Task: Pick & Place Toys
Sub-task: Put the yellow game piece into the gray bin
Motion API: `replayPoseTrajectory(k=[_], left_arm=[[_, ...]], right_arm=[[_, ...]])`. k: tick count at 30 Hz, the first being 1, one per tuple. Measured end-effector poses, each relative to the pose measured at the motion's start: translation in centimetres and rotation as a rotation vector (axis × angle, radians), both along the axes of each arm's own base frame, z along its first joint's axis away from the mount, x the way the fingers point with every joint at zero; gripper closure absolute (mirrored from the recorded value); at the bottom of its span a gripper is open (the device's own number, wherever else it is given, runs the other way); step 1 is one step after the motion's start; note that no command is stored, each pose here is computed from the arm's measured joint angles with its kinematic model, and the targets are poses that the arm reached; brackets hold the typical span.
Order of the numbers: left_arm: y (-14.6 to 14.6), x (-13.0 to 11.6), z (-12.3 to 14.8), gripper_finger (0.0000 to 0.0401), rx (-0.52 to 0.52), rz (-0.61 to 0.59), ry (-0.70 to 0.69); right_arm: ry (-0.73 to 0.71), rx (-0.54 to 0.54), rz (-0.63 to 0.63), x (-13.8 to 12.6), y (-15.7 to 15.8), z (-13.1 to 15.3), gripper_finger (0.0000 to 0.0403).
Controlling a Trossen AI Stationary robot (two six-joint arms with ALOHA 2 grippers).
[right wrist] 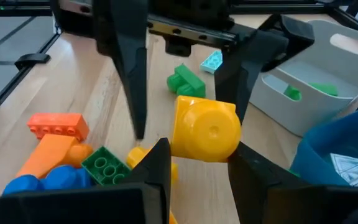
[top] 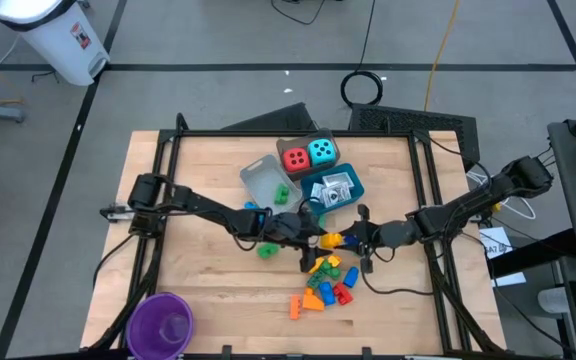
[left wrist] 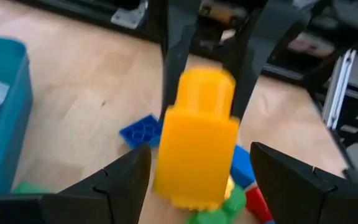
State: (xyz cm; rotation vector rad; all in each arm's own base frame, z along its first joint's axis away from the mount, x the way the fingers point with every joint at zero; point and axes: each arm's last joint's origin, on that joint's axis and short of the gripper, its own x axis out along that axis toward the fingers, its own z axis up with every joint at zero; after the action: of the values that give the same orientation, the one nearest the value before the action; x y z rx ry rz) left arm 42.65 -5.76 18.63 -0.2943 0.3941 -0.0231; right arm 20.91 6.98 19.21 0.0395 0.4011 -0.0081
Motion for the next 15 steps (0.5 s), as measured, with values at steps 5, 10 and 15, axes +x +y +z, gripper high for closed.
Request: replayPoseTrajectory(k=[5, 10, 15], left_arm=[[0.60, 0.10, -0.22, 0.0122, 0.001, 0.014, 0.008], [0.55, 0.10, -0.22, 0.0169, 0.001, -0.009, 0.008], [0.53, 0.09, -0.23, 0.0269, 0.009, -0.043, 0.008]], right_arm=[[0.001, 0.000, 0.001, -0.01, 0.01, 0.00, 0.0314], [0.002, -0.005, 0.004, -0.01, 0.02, -0.01, 0.0310], [0.003, -0.006, 0.013, -0.02, 0.05, -0.02, 0.0308]])
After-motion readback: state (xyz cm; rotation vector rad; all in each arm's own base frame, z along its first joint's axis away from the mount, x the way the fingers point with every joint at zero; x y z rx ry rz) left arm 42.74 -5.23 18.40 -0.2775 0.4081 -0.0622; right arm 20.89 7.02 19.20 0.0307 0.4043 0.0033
